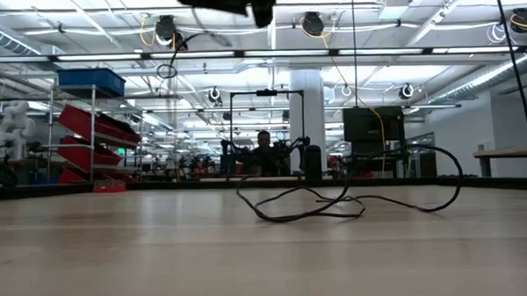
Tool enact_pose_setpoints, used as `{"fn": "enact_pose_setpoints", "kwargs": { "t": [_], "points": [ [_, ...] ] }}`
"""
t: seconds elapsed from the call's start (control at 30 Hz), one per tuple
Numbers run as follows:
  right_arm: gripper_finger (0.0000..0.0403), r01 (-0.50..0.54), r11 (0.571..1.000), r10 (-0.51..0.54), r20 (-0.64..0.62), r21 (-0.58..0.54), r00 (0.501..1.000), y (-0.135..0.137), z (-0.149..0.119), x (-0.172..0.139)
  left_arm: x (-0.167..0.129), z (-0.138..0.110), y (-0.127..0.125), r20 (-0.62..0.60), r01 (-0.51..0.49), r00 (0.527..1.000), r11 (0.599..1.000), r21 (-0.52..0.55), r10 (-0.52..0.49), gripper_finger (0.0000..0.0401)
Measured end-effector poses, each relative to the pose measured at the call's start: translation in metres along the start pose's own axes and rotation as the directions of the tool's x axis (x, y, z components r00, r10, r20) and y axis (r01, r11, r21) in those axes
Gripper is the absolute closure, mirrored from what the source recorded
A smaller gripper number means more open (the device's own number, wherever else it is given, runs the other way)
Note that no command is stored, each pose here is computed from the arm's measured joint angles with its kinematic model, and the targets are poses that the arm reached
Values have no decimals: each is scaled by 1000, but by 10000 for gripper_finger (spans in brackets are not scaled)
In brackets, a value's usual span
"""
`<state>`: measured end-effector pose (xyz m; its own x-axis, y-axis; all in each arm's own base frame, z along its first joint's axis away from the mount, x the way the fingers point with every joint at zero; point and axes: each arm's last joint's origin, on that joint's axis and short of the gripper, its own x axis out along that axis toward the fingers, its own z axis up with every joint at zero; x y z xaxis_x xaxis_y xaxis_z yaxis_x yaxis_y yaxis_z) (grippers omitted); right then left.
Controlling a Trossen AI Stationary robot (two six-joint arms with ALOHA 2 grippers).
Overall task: Coil cords
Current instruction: Uncoil the black wire from the spool
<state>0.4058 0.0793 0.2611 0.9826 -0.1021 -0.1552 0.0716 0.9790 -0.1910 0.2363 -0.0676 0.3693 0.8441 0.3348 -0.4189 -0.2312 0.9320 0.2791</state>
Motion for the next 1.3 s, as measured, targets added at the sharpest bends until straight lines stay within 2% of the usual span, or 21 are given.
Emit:
{"fn": "enact_pose_setpoints", "kwargs": {
  "t": [0.4, 0.67, 1.17, 1.3],
  "points": [
    [402, 55, 998, -56, -61, -7, 997, -19, 63, -81, -3, -1, -1, -2, 9, 1000, 1000, 8, -9, 401],
    [403, 133, 991, -134, -106, -13, 985, -35, 80, -123, -10, 0, -1, 17, 35, 999, 999, 12, -35, 401],
    [403, 124, 992, -128, -185, -33, 975, -41, 77, -138, -17, -1, 3, 11, 39, 999, 999, 14, -39, 401],
    [403, 123, 991, -129, -176, -45, 976, -42, 78, -138, -17, -1, 2, 12, 72, 997, 997, 10, -72, 401]
  ]
}}
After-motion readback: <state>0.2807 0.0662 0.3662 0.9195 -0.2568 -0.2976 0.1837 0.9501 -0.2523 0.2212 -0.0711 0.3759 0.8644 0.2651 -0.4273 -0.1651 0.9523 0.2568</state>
